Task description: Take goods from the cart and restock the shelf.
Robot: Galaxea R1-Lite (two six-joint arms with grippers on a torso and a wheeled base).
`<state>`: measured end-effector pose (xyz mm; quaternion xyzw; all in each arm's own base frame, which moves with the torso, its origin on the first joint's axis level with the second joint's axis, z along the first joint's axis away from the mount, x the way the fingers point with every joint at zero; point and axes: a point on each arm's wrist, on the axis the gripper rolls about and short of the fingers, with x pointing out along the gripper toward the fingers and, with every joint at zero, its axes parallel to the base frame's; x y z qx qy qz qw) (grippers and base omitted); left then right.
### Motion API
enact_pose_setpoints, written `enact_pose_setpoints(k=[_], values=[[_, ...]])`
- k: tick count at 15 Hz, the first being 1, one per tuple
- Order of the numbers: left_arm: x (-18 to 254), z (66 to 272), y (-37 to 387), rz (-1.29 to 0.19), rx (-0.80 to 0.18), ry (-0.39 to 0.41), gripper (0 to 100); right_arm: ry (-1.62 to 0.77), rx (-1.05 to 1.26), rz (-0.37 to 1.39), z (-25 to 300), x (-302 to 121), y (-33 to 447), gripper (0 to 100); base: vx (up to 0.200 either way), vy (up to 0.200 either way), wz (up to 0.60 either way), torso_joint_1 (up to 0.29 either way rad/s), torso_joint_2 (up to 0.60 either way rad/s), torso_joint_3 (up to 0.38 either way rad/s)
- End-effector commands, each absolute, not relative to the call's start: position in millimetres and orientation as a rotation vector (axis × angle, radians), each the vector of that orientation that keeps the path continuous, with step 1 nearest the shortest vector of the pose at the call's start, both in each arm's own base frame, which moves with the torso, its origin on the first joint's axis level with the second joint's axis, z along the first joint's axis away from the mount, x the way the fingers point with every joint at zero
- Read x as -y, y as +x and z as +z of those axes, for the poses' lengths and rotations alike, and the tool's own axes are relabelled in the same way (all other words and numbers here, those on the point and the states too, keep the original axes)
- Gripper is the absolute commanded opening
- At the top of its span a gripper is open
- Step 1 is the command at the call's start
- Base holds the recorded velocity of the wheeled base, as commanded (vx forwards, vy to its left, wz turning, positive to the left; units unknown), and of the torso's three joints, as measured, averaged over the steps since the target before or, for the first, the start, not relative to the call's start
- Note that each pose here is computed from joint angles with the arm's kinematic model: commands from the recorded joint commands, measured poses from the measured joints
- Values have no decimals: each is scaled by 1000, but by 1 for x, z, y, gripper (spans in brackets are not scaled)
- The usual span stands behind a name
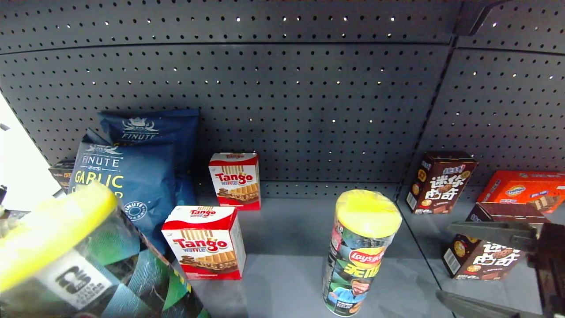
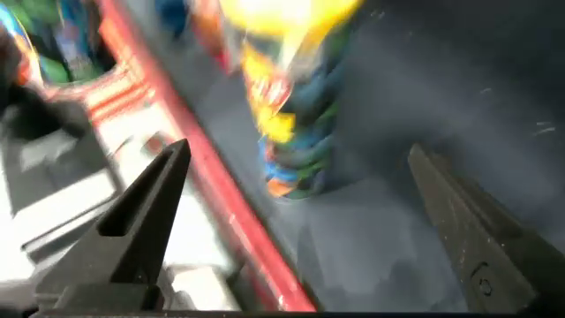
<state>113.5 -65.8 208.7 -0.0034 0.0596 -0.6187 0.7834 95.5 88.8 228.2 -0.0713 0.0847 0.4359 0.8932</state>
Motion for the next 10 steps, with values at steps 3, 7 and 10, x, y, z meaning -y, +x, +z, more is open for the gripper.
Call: enact_pose_setpoints(k=[3, 7, 10], values=[[80, 234, 142, -1325, -90, 8, 0, -113, -52, 864, 247, -69, 75, 100, 0, 0, 0, 0, 0, 0], [91, 241, 167, -1288, -118, 10, 0, -102, -57, 848, 246, -69, 75, 100, 0, 0, 0, 0, 0, 0], [101, 245, 181, -1249, -137, 19, 0, -108, -75, 851, 243, -71, 77, 100, 0, 0, 0, 0, 0, 0]])
